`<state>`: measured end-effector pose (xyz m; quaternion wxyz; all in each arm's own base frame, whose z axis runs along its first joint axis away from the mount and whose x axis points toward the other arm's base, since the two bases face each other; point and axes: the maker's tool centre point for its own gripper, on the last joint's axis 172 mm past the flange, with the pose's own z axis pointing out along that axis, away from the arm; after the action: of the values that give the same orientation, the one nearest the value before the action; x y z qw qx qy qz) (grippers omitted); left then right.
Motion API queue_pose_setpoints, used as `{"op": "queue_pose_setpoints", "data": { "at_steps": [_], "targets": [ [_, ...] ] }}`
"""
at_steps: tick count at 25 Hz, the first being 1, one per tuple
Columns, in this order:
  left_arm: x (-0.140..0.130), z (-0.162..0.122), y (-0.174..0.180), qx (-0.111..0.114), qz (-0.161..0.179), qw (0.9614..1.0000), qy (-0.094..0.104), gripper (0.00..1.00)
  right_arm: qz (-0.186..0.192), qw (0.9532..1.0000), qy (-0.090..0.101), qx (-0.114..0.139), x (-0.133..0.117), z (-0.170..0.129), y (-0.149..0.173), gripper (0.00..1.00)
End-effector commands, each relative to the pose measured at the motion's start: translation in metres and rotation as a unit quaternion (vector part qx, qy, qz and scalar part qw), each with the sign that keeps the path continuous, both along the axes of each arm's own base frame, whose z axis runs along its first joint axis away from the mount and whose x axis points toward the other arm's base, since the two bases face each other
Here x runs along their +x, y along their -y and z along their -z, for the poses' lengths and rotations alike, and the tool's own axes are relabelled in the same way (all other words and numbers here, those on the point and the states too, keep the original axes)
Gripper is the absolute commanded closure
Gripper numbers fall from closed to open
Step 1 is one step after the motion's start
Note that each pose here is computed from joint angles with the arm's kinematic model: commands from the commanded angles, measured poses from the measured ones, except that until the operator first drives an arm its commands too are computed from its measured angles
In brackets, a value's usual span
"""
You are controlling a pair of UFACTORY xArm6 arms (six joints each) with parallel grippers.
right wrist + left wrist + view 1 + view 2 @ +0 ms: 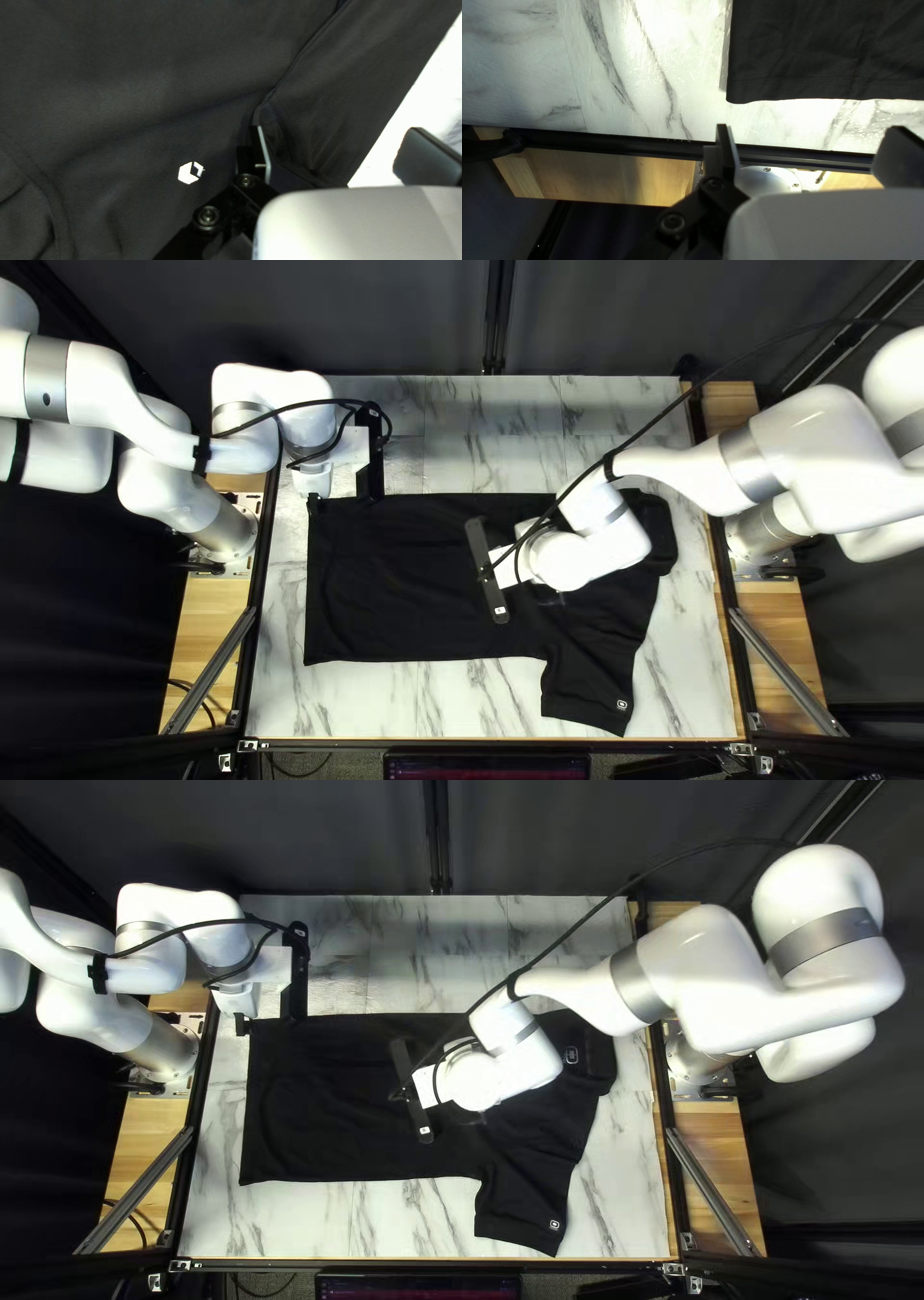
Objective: Fold t-shirt
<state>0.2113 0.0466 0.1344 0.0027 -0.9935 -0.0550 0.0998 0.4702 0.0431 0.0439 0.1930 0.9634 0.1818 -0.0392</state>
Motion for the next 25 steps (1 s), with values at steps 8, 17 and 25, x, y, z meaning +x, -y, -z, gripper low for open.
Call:
{"op": "queue_pose_setpoints", "data": {
  "at_steps": [8, 17, 25],
  "targets": [
    [0.0, 0.0, 0.0, 0.0, 0.0, 1.0, 0.0, 0.0, -0.005, 0.9997, -0.024, 0.005, -0.006, 0.016, 0.002, 0.97],
    [0.0, 0.0, 0.0, 0.0, 0.0, 1.0, 0.0, 0.0, -0.002, 0.9995, -0.031, 0.008, -0.004, 0.02, -0.003, 1.0],
    [0.0, 0.0, 0.0, 0.0, 0.0, 1.0, 0.0, 0.0, 0.0, 0.9995, -0.03, -0.002, -0.006, 0.002, -0.014, 1.0]
  ]
}}
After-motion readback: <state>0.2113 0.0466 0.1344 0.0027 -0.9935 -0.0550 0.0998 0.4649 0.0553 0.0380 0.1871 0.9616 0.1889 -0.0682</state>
